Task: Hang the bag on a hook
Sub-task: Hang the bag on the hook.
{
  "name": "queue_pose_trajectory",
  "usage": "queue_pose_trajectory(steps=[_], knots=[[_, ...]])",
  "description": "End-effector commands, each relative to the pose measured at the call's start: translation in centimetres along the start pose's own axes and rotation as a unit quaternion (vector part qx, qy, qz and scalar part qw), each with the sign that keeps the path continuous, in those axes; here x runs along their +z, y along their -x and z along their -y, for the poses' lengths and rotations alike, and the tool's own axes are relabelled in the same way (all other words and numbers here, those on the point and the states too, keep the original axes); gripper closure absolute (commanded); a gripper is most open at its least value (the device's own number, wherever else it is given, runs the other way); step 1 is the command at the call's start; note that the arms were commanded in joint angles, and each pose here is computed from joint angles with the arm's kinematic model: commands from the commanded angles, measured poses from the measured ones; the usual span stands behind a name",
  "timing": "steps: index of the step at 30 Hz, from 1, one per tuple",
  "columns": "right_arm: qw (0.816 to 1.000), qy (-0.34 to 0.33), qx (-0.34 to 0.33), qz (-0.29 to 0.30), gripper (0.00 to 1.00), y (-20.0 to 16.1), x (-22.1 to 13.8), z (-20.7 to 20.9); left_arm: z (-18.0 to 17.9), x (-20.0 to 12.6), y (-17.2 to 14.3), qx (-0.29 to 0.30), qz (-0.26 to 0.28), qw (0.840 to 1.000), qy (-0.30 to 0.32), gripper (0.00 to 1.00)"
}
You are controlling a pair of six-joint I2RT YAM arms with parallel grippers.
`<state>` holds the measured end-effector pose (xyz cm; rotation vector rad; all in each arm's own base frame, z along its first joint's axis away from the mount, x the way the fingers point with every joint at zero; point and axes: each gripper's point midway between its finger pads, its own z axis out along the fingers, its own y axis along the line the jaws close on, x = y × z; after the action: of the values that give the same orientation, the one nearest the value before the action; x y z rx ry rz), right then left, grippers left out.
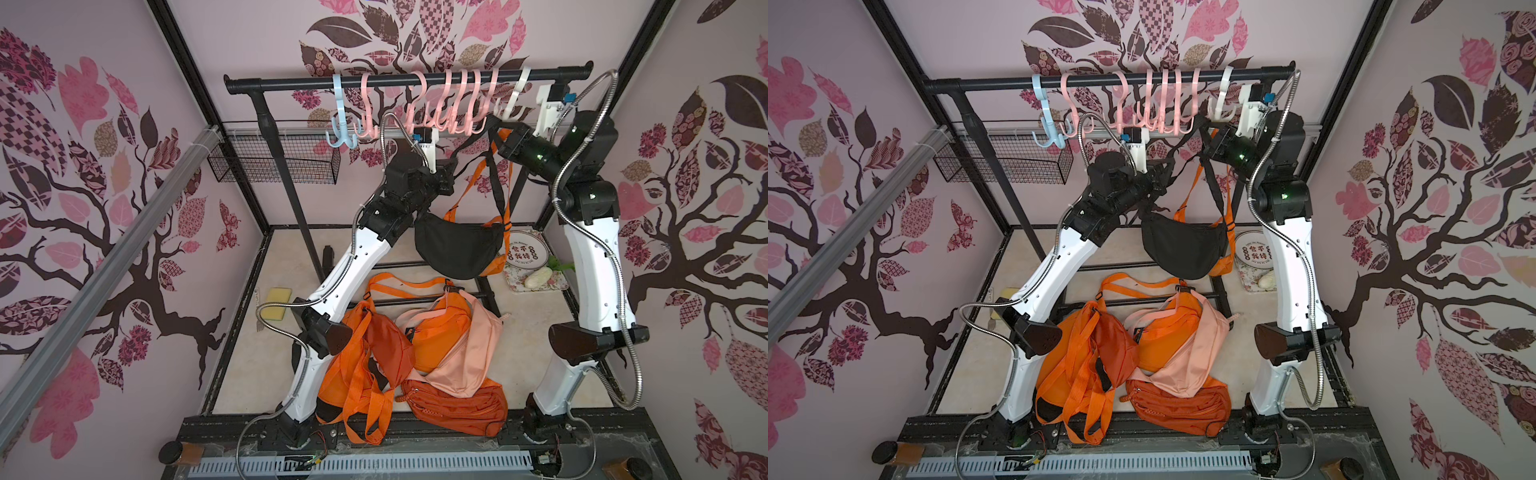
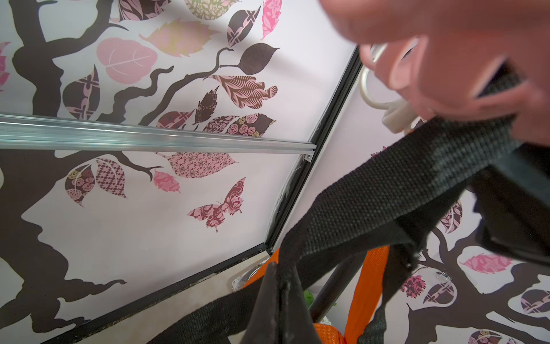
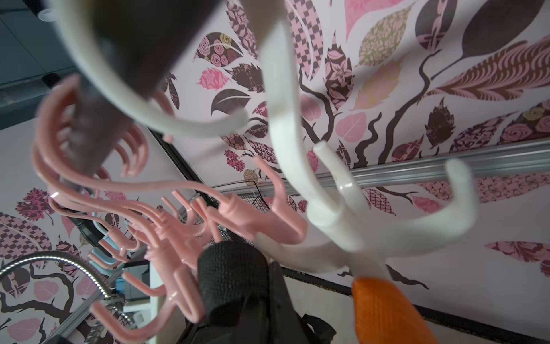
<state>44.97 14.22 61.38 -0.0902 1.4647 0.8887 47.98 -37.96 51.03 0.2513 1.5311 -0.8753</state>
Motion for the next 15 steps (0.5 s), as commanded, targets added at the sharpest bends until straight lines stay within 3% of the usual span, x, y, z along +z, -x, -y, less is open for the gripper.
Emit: queue_pose_trajectory(steps=[1,15], knots=[[1.000,0.010,0.005,0.003,1.00,0.3,0.7,0.2,0.2,-1.1,2.8,0.006,0.028,1.000,-0.003,1.00],[0.999,-0.004,0.025,-0.044,1.00,-3.3,2.1,2.6,-0.4,-0.4,0.6,-0.002,-0.005,1.000,-0.007,1.00]])
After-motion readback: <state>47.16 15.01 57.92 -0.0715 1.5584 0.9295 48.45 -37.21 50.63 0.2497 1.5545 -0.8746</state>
